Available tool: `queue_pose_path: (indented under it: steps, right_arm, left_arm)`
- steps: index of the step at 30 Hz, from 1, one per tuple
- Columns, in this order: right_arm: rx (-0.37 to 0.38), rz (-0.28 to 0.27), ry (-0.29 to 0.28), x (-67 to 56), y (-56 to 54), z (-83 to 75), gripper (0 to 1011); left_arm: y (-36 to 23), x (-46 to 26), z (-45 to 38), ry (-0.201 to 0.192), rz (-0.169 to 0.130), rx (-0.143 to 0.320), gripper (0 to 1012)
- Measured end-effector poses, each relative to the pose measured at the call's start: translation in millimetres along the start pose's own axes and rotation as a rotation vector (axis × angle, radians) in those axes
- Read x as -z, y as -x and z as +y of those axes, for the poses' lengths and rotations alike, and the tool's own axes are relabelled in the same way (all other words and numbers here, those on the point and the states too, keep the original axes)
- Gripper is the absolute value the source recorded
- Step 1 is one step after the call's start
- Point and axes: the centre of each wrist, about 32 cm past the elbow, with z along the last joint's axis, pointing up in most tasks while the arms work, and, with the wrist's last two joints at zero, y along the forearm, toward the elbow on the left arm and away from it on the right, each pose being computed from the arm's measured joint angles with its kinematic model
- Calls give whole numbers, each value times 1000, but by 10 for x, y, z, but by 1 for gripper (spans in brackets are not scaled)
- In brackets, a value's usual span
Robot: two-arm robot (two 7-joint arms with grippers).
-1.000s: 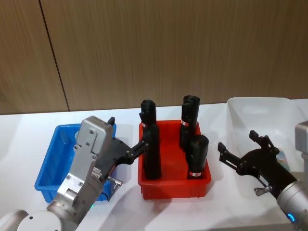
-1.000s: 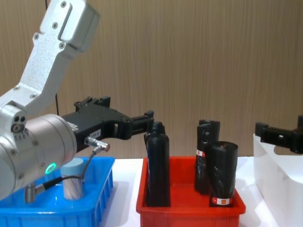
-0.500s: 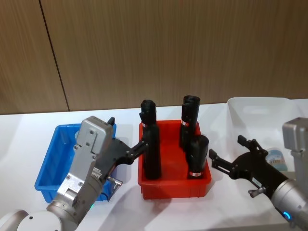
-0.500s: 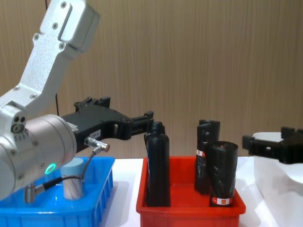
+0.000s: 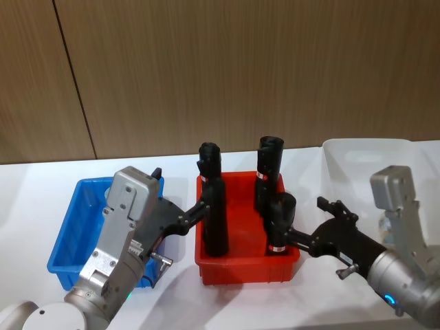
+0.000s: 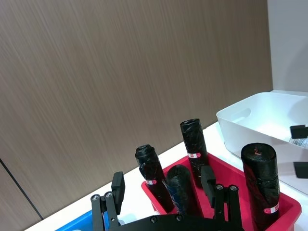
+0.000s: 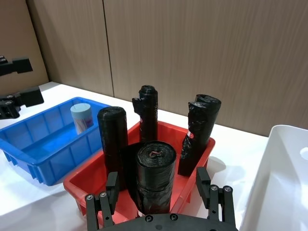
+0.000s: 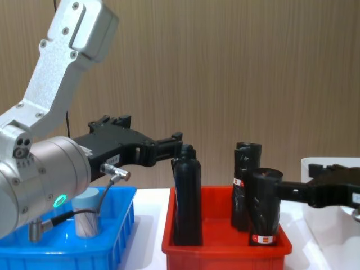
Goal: Pick the cotton swabs from the blue box and place them into the white box.
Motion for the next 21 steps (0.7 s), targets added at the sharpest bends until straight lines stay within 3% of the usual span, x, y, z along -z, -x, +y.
queue_pose_path:
  steps: [21]
  right_arm:
    - [-62,-21,46,-6,-53,400,1002]
  left_arm:
    - [0,0,0,0,0,0,1004]
